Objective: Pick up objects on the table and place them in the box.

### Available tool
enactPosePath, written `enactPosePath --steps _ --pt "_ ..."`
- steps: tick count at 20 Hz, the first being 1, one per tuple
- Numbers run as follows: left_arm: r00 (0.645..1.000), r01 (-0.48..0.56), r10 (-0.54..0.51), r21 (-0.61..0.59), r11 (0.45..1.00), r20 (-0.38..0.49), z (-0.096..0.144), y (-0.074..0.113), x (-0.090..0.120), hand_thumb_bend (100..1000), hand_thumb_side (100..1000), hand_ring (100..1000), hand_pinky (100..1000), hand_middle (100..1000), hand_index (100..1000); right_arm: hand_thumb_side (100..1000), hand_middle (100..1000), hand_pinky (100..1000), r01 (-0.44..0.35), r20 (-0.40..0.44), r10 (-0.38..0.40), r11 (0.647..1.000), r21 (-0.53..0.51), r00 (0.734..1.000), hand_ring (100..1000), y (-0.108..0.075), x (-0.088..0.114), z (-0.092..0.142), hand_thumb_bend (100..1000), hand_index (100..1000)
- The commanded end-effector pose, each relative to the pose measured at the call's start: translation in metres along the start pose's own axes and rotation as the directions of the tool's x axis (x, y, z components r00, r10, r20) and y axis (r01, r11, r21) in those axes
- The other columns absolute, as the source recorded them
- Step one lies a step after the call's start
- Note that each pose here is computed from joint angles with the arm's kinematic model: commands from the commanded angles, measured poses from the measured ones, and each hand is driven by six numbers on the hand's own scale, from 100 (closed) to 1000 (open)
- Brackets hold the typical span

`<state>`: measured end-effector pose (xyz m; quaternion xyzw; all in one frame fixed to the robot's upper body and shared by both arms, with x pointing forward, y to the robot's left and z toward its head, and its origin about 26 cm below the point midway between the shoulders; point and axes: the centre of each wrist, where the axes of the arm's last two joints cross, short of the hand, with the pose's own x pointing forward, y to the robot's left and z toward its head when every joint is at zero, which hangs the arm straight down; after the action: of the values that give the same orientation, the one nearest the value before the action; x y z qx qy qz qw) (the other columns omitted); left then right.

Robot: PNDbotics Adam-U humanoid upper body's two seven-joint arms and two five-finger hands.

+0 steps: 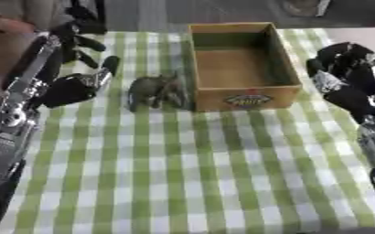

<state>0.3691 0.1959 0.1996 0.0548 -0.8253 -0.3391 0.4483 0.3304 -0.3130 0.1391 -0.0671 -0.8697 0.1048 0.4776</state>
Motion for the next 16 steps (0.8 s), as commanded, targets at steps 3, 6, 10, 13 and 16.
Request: enactPosePath --steps 3,6,10,13,16 --pt "0.999 0.024 -0.024 0.005 1.0 0.022 -0.0027 0.0077 0.0066 288 253 725 581 809 797 156 517 586 -0.003 0.037 0.003 1.0 0.005 0.999 536 -0.0025 0.0091 -0.0053 286 604" --pt "1.0 0.023 -0.023 0.006 1.0 0.02 -0.0027 0.0076 0.0061 291 256 729 582 812 797 156 517 586 -0.003 0.037 0.003 1.0 0.005 0.999 536 -0.0024 0.0092 -0.0055 287 604" --pt "1.0 0.023 -0.023 0.005 1.0 0.018 -0.0025 0.0073 0.0055 300 261 741 587 829 803 156 517 586 -0.004 0.036 0.004 1.0 0.005 0.999 536 -0.0023 0.0091 -0.0054 291 603" --pt "1.0 0.022 -0.022 0.003 1.0 0.018 -0.0024 0.0071 0.0052 298 263 743 588 837 824 156 517 586 -0.004 0.036 0.004 1.0 0.005 0.999 536 -0.0023 0.0091 -0.0055 293 603" --pt "1.0 0.022 -0.022 0.003 1.0 0.018 -0.0022 0.0071 0.005 297 264 742 589 843 860 156 517 586 -0.003 0.038 0.003 1.0 0.006 0.999 536 -0.0022 0.0094 -0.0057 294 603"
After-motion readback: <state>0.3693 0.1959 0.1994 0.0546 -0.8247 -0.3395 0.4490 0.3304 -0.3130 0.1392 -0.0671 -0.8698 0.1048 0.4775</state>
